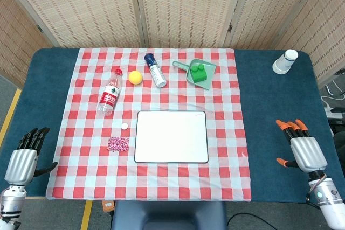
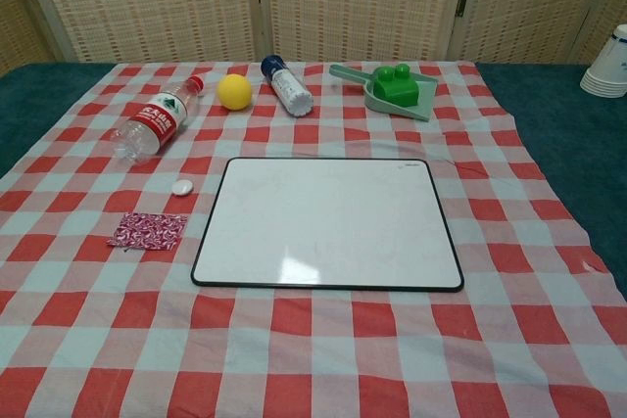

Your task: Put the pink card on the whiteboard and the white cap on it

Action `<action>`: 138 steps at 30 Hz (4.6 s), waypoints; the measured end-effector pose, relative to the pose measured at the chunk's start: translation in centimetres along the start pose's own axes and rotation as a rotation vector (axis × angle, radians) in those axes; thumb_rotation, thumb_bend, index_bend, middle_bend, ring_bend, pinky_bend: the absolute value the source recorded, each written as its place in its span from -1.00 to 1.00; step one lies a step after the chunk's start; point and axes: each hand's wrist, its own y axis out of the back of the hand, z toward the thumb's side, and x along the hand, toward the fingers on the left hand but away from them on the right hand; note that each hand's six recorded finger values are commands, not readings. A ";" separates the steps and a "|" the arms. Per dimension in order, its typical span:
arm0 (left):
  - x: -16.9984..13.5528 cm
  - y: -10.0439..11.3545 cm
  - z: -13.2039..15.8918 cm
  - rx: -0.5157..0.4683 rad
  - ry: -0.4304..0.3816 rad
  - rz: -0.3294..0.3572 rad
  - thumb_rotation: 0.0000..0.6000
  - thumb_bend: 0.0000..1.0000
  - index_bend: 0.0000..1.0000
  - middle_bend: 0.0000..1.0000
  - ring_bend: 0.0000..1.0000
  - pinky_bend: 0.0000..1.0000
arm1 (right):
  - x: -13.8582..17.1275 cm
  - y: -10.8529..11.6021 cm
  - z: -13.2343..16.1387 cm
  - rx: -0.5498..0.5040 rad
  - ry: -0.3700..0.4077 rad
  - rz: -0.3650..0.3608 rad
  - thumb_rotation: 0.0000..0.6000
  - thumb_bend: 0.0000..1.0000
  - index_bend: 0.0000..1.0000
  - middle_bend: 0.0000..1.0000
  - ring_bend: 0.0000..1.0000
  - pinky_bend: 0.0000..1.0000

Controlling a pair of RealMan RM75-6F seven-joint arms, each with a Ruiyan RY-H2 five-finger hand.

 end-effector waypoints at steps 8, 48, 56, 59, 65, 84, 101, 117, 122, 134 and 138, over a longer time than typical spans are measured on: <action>-0.1 -0.2 0.6 0.010 -0.016 -0.006 1.00 -0.70 -1.00 -0.88 -1.00 -0.80 | 0.3 0.2 0.0 -0.010 0.008 -0.007 1.00 -0.95 -0.95 -0.72 -0.91 -0.88; 4.1 -1.1 12.0 0.225 -0.300 -0.096 1.00 -0.59 -0.46 1.00 1.00 1.00 | 0.7 0.8 0.8 -0.010 0.050 -0.038 1.00 -0.95 -0.95 -0.72 -0.90 -0.88; 5.2 -4.2 14.7 0.362 -0.309 -0.250 1.00 -0.59 -0.38 1.00 1.00 1.00 | 1.2 0.8 1.8 -0.013 0.108 -0.044 1.00 -0.95 -0.94 -0.69 -0.90 -0.87; 5.7 -5.0 14.8 0.341 -0.266 -0.295 1.00 -0.57 -0.38 1.00 1.00 1.00 | 1.5 0.9 2.0 -0.020 0.132 -0.057 1.00 -0.95 -0.94 -0.69 -0.90 -0.87; 6.9 -6.3 15.4 0.247 -0.161 -0.364 1.00 -0.51 -0.33 1.00 1.00 1.00 | 1.6 1.0 1.7 -0.026 0.124 -0.057 1.00 -0.95 -0.94 -0.69 -0.90 -0.87; 8.7 -7.4 18.8 0.131 -0.064 -0.376 1.00 -0.49 -0.47 1.00 1.00 1.00 | 1.2 1.1 1.1 -0.036 0.098 -0.047 1.00 -0.95 -0.94 -0.69 -0.90 -0.87; 9.0 -9.4 18.4 0.146 -0.056 -0.399 1.00 -0.49 -0.47 1.00 1.00 1.00 | 1.2 1.3 0.9 -0.038 0.095 -0.053 1.00 -0.95 -0.94 -0.69 -0.90 -0.87; 10.2 -10.4 18.2 0.176 -0.045 -0.443 1.00 -0.50 -0.42 1.00 1.00 1.00 | 1.1 1.3 0.8 -0.038 0.090 -0.054 1.00 -0.95 -0.94 -0.69 -0.90 -0.87; 10.4 -10.8 18.1 0.183 -0.036 -0.458 1.00 -0.49 -0.40 1.00 1.00 1.00 | 1.1 1.4 0.7 -0.039 0.086 -0.055 1.00 -0.95 -0.94 -0.69 -0.90 -0.87; 10.8 -10.4 18.0 0.167 -0.029 -0.443 1.00 -0.49 -0.24 1.00 1.00 1.00 | 0.9 1.3 0.7 -0.039 0.085 -0.052 1.00 -0.95 -0.94 -0.69 -0.90 -0.87; 11.0 -10.4 18.0 0.170 -0.025 -0.442 1.00 -0.48 -0.17 1.00 1.00 1.00 | 1.0 1.3 0.7 -0.038 0.085 -0.053 1.00 -0.95 -0.94 -0.69 -0.90 -0.87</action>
